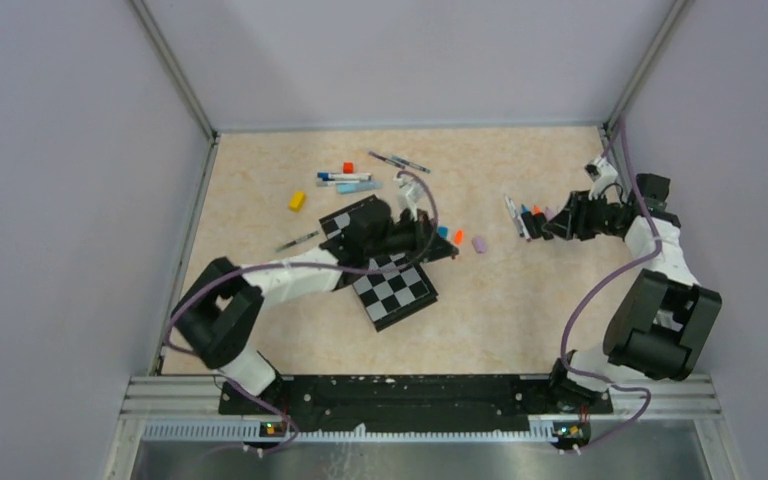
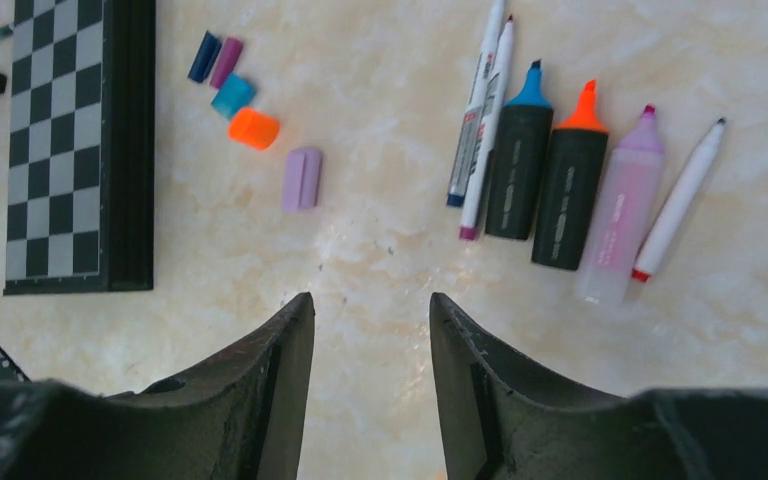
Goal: Open the pen caps
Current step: Place the pen cap at the center of the board, then pick up the pen from the center of the board.
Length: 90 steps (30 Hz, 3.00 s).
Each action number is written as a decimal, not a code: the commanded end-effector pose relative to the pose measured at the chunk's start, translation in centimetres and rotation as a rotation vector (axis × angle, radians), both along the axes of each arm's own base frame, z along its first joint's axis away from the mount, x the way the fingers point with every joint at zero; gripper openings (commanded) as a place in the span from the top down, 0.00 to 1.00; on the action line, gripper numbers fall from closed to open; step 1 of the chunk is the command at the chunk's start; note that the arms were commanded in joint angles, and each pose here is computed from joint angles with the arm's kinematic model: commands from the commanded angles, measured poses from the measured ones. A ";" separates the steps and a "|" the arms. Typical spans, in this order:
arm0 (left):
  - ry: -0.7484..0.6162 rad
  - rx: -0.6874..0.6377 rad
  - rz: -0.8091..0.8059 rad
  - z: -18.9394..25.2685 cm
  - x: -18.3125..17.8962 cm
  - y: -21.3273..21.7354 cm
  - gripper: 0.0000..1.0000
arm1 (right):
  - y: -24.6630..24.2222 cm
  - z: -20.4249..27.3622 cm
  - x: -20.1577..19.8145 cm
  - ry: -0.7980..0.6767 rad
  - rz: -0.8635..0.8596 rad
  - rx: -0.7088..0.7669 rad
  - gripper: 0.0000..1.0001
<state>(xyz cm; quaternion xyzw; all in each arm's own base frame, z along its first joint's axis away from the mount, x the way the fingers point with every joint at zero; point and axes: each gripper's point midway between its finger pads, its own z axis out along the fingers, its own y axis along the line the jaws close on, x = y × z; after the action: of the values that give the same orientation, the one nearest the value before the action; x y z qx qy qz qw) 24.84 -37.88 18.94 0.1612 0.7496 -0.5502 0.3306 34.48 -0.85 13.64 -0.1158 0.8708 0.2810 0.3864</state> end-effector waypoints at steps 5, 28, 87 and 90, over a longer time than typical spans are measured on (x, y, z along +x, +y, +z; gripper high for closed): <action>-0.044 0.261 -0.034 -3.5 4.8 -8.8 0.98 | -1.8 3.3 0.0 -0.246 -0.205 -0.069 0.45; -0.092 0.487 0.087 -12.1 13.2 -15.0 0.76 | -2.2 4.2 0.6 -0.217 -0.231 -0.025 0.44; -0.173 0.376 0.853 1.6 1.8 23.3 0.01 | 3.8 4.9 -4.0 -0.400 0.103 0.096 0.43; -0.051 0.440 0.892 -1.8 2.6 24.4 0.01 | 3.7 5.0 -4.0 -0.395 0.096 0.097 0.43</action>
<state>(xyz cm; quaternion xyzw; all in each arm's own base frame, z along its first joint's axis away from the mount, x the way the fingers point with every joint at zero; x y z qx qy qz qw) 26.76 -15.31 21.79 -0.0303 0.7942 -0.2156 0.5673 29.84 3.18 17.12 -0.1780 0.7707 0.3180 0.5226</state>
